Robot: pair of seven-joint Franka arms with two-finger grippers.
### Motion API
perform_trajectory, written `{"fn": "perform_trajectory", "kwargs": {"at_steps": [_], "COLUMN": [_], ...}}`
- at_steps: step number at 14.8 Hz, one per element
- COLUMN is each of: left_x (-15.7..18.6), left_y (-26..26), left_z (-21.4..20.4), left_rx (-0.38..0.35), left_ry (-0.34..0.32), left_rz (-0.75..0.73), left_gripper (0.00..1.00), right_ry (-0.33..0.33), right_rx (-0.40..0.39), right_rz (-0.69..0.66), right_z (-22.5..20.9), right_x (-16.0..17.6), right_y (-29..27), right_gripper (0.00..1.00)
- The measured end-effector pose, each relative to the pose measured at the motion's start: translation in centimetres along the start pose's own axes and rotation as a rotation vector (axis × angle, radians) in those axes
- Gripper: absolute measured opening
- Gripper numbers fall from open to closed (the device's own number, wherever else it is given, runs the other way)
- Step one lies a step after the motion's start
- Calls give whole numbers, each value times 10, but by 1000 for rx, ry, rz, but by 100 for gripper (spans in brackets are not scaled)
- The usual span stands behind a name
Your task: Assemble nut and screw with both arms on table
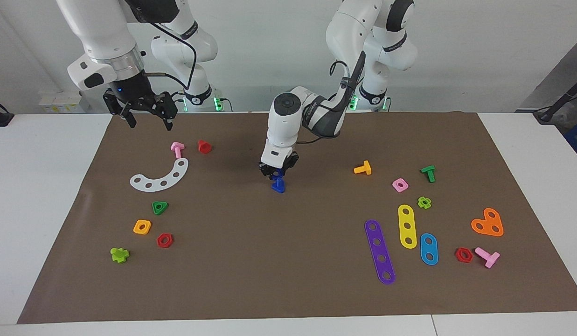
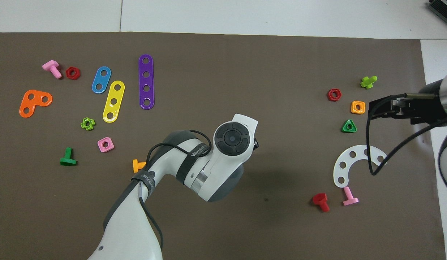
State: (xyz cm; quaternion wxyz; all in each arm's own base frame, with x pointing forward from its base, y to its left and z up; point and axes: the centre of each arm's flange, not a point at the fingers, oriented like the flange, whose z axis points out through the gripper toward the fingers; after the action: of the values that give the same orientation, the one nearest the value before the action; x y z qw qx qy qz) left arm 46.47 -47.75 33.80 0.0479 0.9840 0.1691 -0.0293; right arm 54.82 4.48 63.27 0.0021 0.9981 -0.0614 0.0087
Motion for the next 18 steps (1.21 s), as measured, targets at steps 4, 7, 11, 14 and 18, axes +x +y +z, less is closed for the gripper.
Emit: {"fn": "perform_trajectory", "kwargs": {"at_steps": [4,7,11,14,18], "left_x": [0,4,19,27,25], "left_y": [9,10,7,1,-4], "left_z": [-24,-26,-18,-13,-1], "left_rx": [11,-3,-11,-4,4], "left_ry": [-26,-16,-3,-5,-8], "left_rz": [-2,-7,-29,-42,-45], "left_gripper": [47,47,47,47,47], "right_ry": [-1,-2,-2,-2,-2], "right_rx": [0,0,0,0,0], "right_rz": [-7,-7,-7,-7,-6], "right_z": [0,1,1,1,1], "right_x": [-1,-1,-1,-1,-1], "right_y": [-4,-4,-4,-4,-3], "right_gripper": [100,100,100,100,100]}}
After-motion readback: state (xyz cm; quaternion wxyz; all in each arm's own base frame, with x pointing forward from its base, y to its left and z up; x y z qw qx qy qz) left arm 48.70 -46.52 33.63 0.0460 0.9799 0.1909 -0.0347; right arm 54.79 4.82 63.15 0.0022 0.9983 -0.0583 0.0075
